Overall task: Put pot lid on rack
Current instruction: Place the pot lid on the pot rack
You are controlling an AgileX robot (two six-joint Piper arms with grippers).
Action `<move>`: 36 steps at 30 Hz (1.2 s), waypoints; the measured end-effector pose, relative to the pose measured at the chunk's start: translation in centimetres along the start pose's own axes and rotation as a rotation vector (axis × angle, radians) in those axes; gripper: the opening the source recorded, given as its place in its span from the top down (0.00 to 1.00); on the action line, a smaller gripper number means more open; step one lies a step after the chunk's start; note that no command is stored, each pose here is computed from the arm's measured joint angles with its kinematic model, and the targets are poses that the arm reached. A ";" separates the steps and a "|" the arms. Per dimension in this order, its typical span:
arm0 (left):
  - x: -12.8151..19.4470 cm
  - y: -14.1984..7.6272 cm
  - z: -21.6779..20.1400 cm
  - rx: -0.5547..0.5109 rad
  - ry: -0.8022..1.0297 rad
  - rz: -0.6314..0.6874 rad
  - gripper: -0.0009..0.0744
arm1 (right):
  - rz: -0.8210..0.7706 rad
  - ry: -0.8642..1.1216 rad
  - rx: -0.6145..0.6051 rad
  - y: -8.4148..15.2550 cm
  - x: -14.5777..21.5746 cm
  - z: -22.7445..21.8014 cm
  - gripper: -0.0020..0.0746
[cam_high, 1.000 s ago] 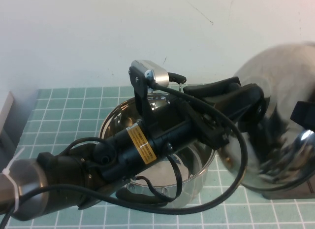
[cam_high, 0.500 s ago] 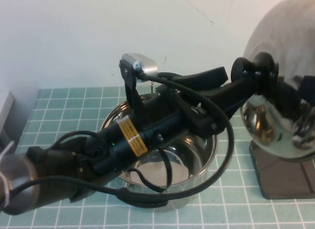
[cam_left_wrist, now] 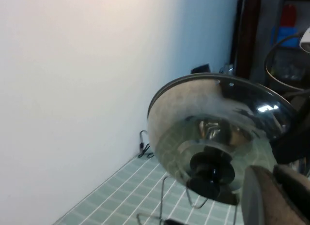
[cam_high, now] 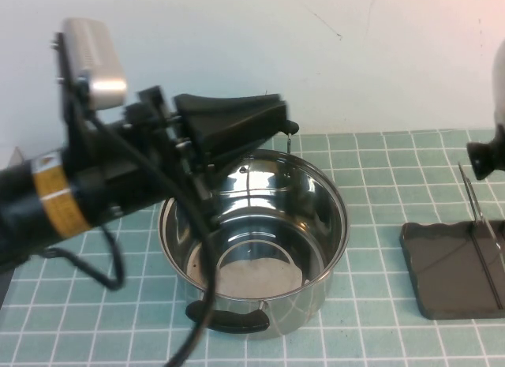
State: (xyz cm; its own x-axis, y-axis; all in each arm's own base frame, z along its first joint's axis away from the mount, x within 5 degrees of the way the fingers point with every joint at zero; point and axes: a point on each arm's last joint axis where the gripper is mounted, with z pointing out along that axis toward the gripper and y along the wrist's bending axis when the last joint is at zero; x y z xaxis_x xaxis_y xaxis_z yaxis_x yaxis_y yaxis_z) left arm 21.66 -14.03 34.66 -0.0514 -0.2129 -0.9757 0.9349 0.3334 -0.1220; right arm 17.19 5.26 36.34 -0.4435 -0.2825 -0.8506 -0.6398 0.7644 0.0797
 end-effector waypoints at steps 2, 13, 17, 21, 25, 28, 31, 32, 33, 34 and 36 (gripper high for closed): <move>-0.8 -0.7 -1.2 -0.046 0.055 0.040 0.98 | 0.009 0.042 0.014 -0.7 0.3 0.7 0.88; -2.0 -4.8 -4.7 -0.124 0.300 0.228 0.99 | 0.129 0.174 0.019 -4.6 1.7 5.9 0.88; -1.9 -4.8 -5.0 -0.151 0.334 0.219 0.99 | 0.158 0.188 0.019 -5.2 2.0 6.7 0.88; -1.7 -4.7 -5.0 -0.161 0.348 0.209 0.99 | 0.174 0.170 0.029 -5.4 1.9 7.0 0.84; -1.7 -4.7 -5.0 -0.163 0.348 0.199 0.99 | 0.178 0.164 0.035 -5.5 1.9 7.1 0.74; -1.6 -4.7 -5.0 -0.162 0.359 0.205 0.99 | 0.179 0.160 0.037 -5.5 1.8 7.1 0.68; -1.5 -4.7 -5.1 -0.164 0.381 0.217 0.99 | 0.172 0.161 0.042 -5.6 1.8 7.0 0.67; -1.4 -4.7 -5.1 -0.165 0.387 0.214 0.99 | 0.168 0.162 0.044 -5.6 1.7 7.0 0.67; -1.4 -4.7 -5.2 -0.166 0.389 0.208 0.99 | 0.160 0.162 0.050 -5.6 1.7 6.9 0.67; -1.4 -4.6 -5.2 -0.168 0.390 0.200 0.99 | 0.149 0.160 0.057 -5.5 1.5 6.6 0.67; -1.4 -4.6 -5.2 -0.181 0.389 0.187 0.99 | 0.131 0.140 0.078 -5.2 1.0 5.7 0.67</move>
State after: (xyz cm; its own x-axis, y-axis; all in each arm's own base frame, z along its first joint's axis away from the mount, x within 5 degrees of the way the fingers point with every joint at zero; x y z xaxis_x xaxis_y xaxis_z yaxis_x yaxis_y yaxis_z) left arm 15.65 -10.50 35.64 -0.0476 0.2147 -0.9755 0.8663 0.4951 0.0667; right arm 23.71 4.30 32.11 -0.6061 -0.2516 -0.7546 -0.5232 0.8407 0.1399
